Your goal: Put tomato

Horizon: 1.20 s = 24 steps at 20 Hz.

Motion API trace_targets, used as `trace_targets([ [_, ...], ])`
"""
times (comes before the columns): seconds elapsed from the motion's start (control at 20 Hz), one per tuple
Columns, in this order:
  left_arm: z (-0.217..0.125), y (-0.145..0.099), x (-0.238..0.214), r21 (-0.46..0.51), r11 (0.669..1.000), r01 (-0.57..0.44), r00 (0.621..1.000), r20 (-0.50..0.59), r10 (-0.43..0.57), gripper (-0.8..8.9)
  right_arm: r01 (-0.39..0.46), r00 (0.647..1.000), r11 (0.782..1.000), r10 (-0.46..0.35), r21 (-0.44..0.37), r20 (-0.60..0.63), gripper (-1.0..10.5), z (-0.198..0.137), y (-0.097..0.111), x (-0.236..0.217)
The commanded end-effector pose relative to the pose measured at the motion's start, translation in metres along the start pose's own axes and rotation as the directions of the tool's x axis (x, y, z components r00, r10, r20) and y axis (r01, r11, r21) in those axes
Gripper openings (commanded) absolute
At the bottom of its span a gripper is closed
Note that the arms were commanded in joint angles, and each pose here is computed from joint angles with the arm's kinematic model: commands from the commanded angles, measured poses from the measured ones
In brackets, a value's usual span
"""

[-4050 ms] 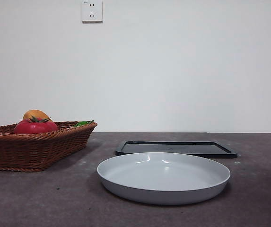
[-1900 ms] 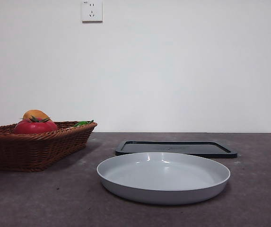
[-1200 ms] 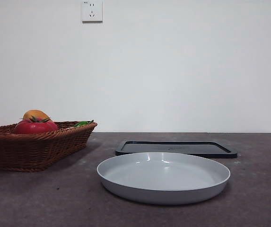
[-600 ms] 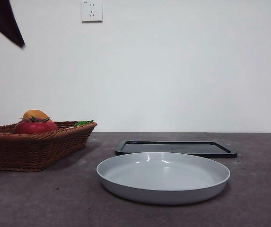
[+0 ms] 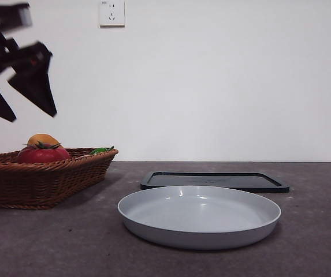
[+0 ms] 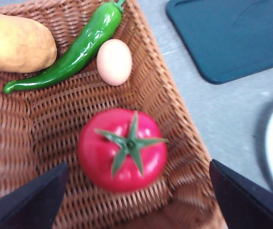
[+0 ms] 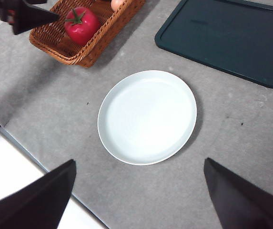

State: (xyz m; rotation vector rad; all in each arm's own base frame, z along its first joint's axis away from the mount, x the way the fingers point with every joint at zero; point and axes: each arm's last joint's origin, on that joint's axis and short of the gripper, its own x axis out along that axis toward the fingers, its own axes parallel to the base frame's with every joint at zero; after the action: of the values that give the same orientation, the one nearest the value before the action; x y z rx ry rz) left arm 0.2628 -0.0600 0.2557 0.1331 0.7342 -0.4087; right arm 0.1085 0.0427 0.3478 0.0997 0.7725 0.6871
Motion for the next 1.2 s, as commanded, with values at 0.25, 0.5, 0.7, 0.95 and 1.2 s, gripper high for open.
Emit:
trace_targets([
  [0.25, 0.000, 0.005, 0.036, 0.053, 0.999, 0.009, 0.999, -0.033, -0.007, 4.74, -0.004, 1.000, 1.000, 0.005, -0.017, 0.015, 4.3, 0.005, 0.002, -0.002],
  [0.5, -0.003, 0.007, 0.053, 0.066, 0.998, 0.012, 0.999, -0.045, -0.009, 4.74, -0.004, 1.000, 1.000, 0.005, -0.017, 0.015, 4.3, 0.005, 0.002, -0.002],
  [0.7, -0.007, 0.008, 0.063, 0.073, 0.997, 0.017, 0.998, -0.070, -0.012, 4.74, -0.004, 1.000, 1.000, 0.005, -0.017, 0.015, 4.3, 0.005, 0.002, -0.002],
  [0.95, -0.012, 0.010, 0.075, 0.068, 0.997, 0.023, 0.995, -0.097, -0.017, 4.73, -0.004, 1.000, 1.000, 0.005, -0.017, 0.015, 4.3, 0.005, 0.002, -0.002],
  [1.2, -0.013, 0.010, 0.077, 0.067, 0.997, 0.024, 0.995, -0.103, -0.017, 3.49, -0.005, 1.000, 1.000, 0.005, -0.018, 0.016, 4.3, 0.005, 0.002, -0.002],
])
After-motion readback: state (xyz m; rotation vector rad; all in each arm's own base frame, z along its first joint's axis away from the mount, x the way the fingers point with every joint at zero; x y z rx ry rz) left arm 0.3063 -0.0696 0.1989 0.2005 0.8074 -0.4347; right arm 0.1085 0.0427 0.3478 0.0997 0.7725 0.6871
